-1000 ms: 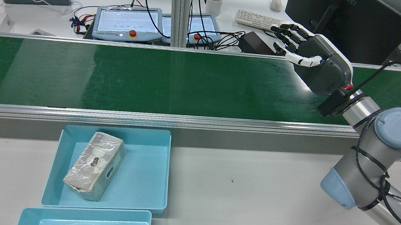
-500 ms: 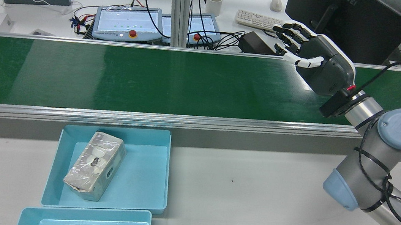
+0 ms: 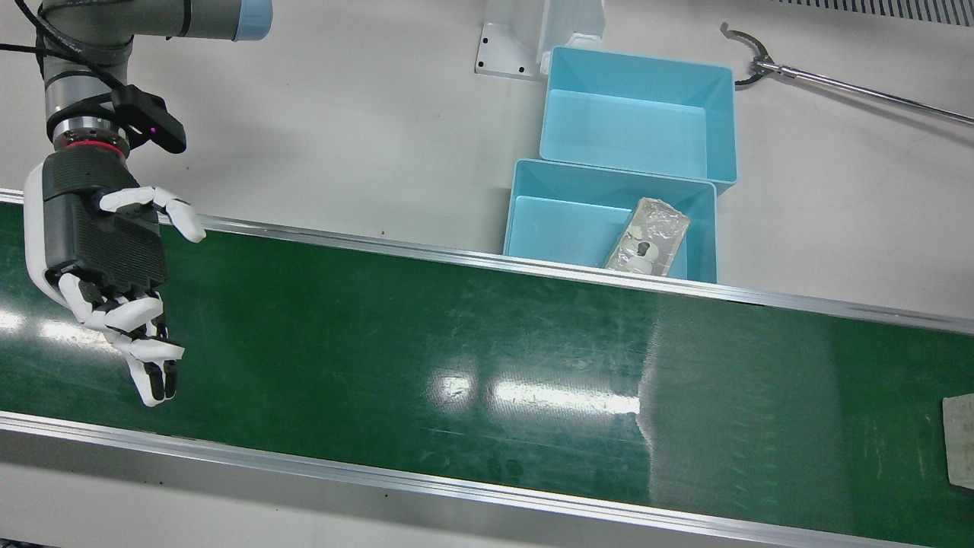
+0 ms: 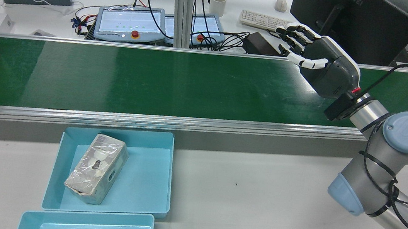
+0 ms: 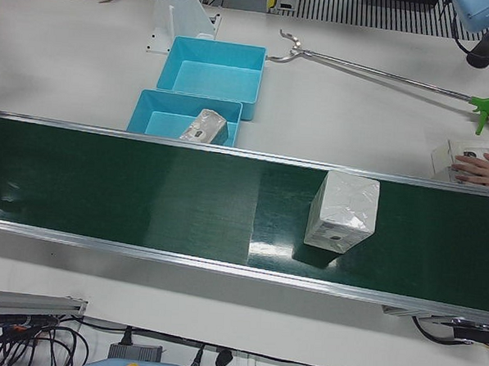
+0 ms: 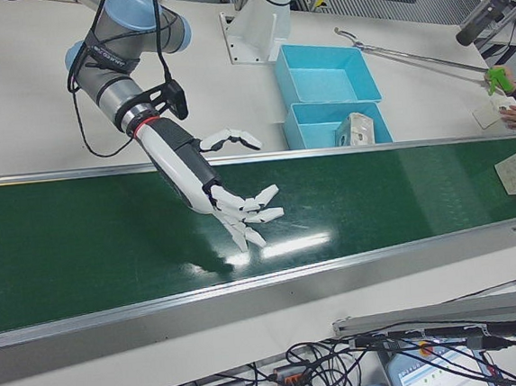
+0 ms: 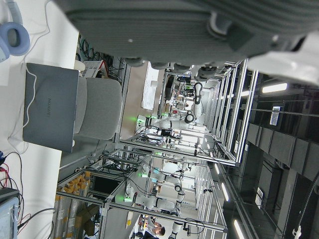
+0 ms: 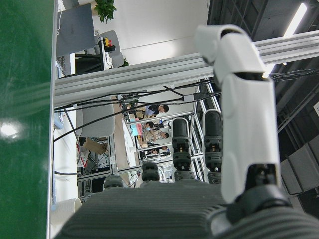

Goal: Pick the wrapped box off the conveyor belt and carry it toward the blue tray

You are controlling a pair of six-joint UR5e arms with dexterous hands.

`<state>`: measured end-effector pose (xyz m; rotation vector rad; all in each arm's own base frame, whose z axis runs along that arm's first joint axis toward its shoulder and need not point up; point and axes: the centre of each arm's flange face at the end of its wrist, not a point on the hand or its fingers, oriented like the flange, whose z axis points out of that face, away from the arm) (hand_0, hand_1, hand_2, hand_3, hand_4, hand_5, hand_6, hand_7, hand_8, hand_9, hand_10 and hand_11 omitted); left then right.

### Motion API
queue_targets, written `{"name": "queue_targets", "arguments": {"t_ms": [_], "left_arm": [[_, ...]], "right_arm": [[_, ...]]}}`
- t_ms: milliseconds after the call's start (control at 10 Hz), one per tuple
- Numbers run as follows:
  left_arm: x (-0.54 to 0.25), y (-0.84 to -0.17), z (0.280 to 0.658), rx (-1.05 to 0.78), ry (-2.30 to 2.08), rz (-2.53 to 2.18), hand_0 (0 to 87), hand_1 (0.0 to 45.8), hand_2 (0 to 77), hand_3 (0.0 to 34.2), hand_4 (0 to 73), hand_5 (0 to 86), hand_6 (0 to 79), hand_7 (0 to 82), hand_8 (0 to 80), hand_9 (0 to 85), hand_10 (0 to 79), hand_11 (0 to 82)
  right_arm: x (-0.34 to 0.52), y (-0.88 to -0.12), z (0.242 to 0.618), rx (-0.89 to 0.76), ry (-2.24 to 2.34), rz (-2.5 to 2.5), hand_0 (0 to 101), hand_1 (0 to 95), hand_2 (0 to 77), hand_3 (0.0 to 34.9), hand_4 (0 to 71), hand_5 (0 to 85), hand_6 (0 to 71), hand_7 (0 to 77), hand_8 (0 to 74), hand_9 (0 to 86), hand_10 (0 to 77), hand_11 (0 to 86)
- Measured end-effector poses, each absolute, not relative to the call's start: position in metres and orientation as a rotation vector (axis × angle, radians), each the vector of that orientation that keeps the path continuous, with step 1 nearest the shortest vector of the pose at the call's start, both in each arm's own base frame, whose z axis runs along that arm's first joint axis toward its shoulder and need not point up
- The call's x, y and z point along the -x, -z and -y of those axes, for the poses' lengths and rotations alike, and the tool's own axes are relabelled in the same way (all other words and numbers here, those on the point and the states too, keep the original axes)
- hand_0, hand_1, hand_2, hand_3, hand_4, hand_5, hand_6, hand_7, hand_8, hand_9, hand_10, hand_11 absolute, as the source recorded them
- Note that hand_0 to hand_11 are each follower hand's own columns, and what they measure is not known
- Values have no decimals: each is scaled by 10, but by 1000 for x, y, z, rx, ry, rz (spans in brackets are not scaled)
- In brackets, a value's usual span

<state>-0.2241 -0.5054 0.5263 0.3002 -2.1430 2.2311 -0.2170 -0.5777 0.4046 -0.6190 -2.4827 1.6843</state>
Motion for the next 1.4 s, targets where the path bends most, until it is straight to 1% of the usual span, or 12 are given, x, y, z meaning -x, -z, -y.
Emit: {"name": "queue_targets", "arguments": {"t_ms": [100,200,500,600,700,800,900,1000,1100,1200,1300,1400], "left_arm": [[224,-526,505,-300,-2231,2143,0,0,5,0,0,11,5,0,0,0,5,0],[224,-526,505,-300,-2231,2143,0,0,5,0,0,11,5,0,0,0,5,0],[224,-526,505,-300,-2231,2143,0,0,5,0,0,11,5,0,0,0,5,0],[224,-526,505,-300,-2231,2143,0,0,5,0,0,11,5,0,0,0,5,0],[224,-526,505,-300,-2231,2143,0,0,5,0,0,11,5,0,0,0,5,0],[224,-526,505,-300,-2231,2143,0,0,5,0,0,11,5,0,0,0,5,0],[224,-526,505,-300,-2231,2143,0,0,5,0,0,11,5,0,0,0,5,0],[224,-526,505,-300,-2231,2143,0,0,5,0,0,11,0,5,0,0,5,0],[224,-526,505,-300,-2231,2143,0,0,5,0,0,11,5,0,0,0,0,0],[224,-526,505,-300,-2231,2143,0,0,5,0,0,11,5,0,0,0,0,0],[224,-526,505,-300,-2231,2143,0,0,5,0,0,11,5,0,0,0,5,0],[224,-526,505,-300,-2231,2143,0,0,5,0,0,11,0,0,0,0,0,0]], "right_arm": [[219,-405,577,621,-1684,2480,494,245,349,137,153,371,60,245,27,93,0,11],[220,-405,577,622,-1683,2477,499,300,333,129,164,371,54,256,27,98,0,11],[222,-404,576,624,-1680,2475,544,240,333,112,158,398,71,267,27,98,0,16],[222,-403,576,624,-1680,2475,495,142,311,114,180,360,71,267,16,76,0,11],[222,-403,576,625,-1678,2477,495,142,311,114,180,360,71,267,16,76,0,11],[223,-403,576,627,-1678,2476,540,218,338,102,196,425,82,278,38,104,0,11],[224,-403,575,630,-1677,2473,540,218,338,102,196,425,82,278,38,104,0,11],[225,-403,575,632,-1678,2471,510,158,267,93,169,355,65,256,11,65,0,11],[226,-403,574,632,-1680,2469,510,158,267,93,169,355,65,256,11,65,0,11],[224,-403,575,629,-1682,2472,501,235,153,90,191,436,87,284,22,82,0,11],[222,-402,576,626,-1684,2474,575,327,235,80,191,409,44,289,44,98,0,16],[222,-403,576,626,-1686,2472,575,175,202,80,191,409,44,289,44,98,0,16]]}}
